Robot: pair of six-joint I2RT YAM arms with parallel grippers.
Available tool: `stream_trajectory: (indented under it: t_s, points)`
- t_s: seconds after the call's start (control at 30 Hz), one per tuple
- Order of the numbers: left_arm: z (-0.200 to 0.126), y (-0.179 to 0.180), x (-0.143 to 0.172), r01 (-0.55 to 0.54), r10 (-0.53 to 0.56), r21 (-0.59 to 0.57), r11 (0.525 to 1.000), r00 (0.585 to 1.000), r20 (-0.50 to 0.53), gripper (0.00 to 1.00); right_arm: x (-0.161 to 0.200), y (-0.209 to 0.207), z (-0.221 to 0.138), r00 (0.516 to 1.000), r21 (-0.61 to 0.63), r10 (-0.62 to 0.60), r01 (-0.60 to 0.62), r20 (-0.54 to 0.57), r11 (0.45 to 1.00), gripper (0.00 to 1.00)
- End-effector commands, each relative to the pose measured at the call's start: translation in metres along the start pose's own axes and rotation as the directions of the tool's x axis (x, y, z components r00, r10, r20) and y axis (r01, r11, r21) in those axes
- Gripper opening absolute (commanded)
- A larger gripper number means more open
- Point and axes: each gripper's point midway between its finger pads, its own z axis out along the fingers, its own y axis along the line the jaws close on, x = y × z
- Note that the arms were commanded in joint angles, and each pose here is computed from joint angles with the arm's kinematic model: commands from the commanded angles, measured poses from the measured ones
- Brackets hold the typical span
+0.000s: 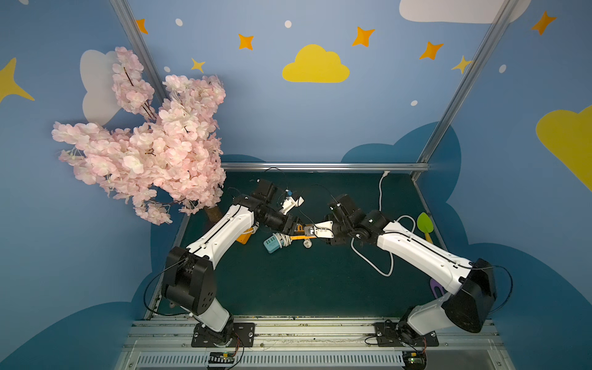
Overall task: Wrap the cord around the power strip
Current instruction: Pick up the power strip from the center of the board.
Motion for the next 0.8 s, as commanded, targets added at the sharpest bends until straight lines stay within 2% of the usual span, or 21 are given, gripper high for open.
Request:
stream_trajectory:
  t_s: [0.0, 0.1, 0.27, 0.4, 0.43, 0.47, 0.5, 0.6, 0.67, 0.77]
  points:
    - [-0.001, -0.008, -0.004, -0.025, 0.025, 0.045, 0.999, 1.000, -0.010, 0.65, -0.020, -0.018, -0.026, 0.997, 0.071, -0.020, 0.014, 0.075, 0.997, 0.18]
    - [0.000, -0.011, -0.005, -0.021, 0.022, 0.073, 0.997, 1.000, -0.013, 0.49, -0.020, -0.020, -0.028, 0.997, 0.078, -0.030, 0.024, 0.072, 0.997, 0.18]
    - [0.004, -0.021, 0.000, -0.035, 0.039, 0.123, 0.992, 0.999, -0.029, 0.46, -0.021, -0.026, -0.030, 0.997, 0.104, -0.032, 0.024, 0.077, 0.994, 0.19]
    - [0.005, -0.030, -0.001, -0.052, 0.056, 0.159, 0.986, 0.998, -0.026, 0.23, -0.021, -0.030, -0.030, 0.997, 0.118, -0.027, 0.018, 0.073, 0.993, 0.23]
    - [0.003, -0.031, -0.002, -0.055, 0.059, 0.162, 0.985, 0.998, -0.020, 0.20, -0.020, -0.032, -0.029, 0.997, 0.125, -0.018, 0.009, 0.072, 0.992, 0.29]
    - [0.002, -0.032, -0.004, -0.060, 0.063, 0.164, 0.985, 0.998, -0.013, 0.17, -0.019, -0.034, -0.029, 0.997, 0.133, -0.004, -0.006, 0.074, 0.991, 0.40]
    - [0.000, -0.033, -0.007, -0.061, 0.062, 0.169, 0.984, 0.998, -0.001, 0.15, -0.017, -0.036, -0.030, 0.997, 0.135, 0.017, -0.028, 0.078, 0.990, 0.54]
    - [-0.008, -0.034, -0.019, -0.063, 0.054, 0.182, 0.981, 0.997, 0.052, 0.09, -0.010, -0.046, -0.034, 0.991, 0.164, 0.104, -0.117, 0.086, 0.979, 0.84]
    - [-0.013, -0.032, -0.029, -0.063, 0.046, 0.178, 0.982, 0.994, 0.098, 0.05, -0.007, -0.057, -0.046, 0.968, 0.173, 0.213, -0.234, 0.131, 0.957, 0.86]
    - [-0.024, -0.031, -0.047, -0.073, 0.044, 0.161, 0.984, 0.984, 0.174, 0.03, -0.003, -0.072, -0.069, 0.902, 0.160, 0.365, -0.405, 0.230, 0.900, 0.87]
